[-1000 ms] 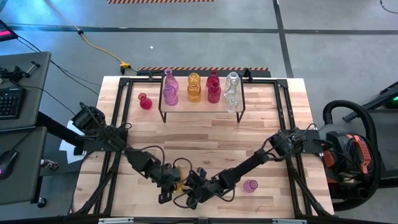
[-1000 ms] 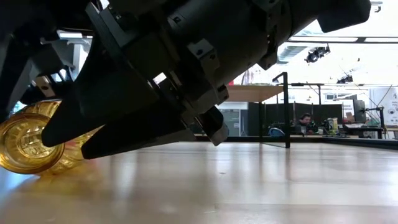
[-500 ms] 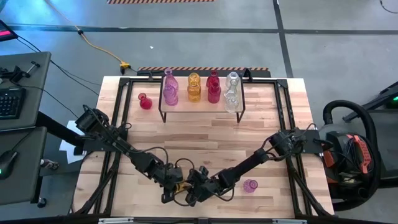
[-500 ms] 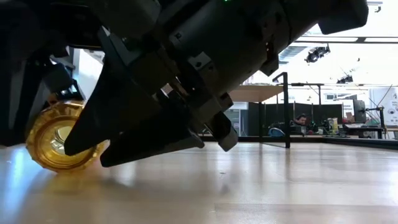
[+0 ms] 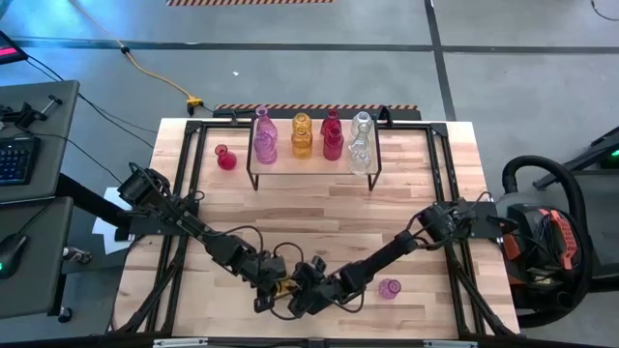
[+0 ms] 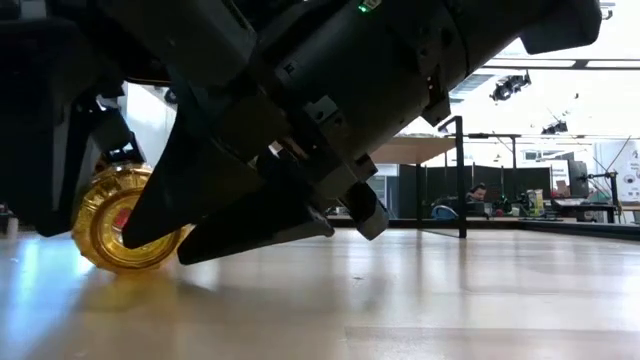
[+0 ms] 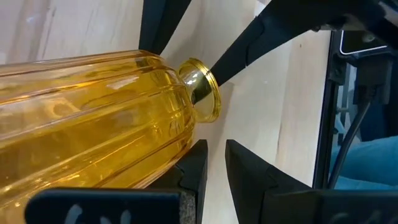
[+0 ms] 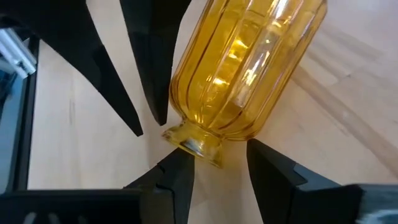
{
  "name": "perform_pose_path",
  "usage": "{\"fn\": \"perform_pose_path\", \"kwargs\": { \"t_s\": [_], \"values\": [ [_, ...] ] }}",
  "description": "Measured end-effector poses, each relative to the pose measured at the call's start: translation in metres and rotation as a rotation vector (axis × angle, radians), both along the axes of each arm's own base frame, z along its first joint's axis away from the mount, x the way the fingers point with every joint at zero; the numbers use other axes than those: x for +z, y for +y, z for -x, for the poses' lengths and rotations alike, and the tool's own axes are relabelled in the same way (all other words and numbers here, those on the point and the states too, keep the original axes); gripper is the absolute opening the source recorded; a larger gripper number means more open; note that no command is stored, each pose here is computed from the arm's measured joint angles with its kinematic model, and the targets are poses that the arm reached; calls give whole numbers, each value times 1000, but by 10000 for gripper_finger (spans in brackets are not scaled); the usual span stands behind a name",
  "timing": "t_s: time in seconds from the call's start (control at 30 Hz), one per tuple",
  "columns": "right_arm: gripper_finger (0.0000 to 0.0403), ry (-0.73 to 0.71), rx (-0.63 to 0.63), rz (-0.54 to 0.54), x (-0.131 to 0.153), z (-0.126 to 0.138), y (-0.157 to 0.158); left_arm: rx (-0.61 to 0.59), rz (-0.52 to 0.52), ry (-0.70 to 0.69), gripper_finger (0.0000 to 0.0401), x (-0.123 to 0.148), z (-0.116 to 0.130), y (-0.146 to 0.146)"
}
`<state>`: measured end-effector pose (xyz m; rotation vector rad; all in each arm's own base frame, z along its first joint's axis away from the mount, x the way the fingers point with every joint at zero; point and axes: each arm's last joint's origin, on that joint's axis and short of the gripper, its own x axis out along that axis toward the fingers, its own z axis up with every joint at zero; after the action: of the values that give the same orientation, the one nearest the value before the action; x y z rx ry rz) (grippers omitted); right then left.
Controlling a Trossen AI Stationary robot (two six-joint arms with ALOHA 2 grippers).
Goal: Sort vases onto shelf
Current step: Put the yellow vase on the shelf aligned with the other yellow vases
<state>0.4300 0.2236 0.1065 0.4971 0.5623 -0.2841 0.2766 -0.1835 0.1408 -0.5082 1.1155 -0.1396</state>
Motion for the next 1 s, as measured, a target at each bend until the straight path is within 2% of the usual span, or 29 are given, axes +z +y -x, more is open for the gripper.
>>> {"fn": "perform_pose_path", "kwargs": {
  "t_s": [0.23, 0.33, 0.63, 1.0],
  "values": [
    [125, -20, -57, 29, 0, 0, -2, 11, -6, -1, 54, 0, 0, 0],
    [114, -30, -72, 35, 1, 0, -2, 21, -17, -8, 54, 0, 0, 1],
    [9, -37, -79, 54, 1, 0, -3, 31, -29, -10, 54, -1, -2, 4],
    [2, -46, -97, 36, 1, 0, -3, 35, -16, -12, 54, 2, -2, 4]
  ]
}}
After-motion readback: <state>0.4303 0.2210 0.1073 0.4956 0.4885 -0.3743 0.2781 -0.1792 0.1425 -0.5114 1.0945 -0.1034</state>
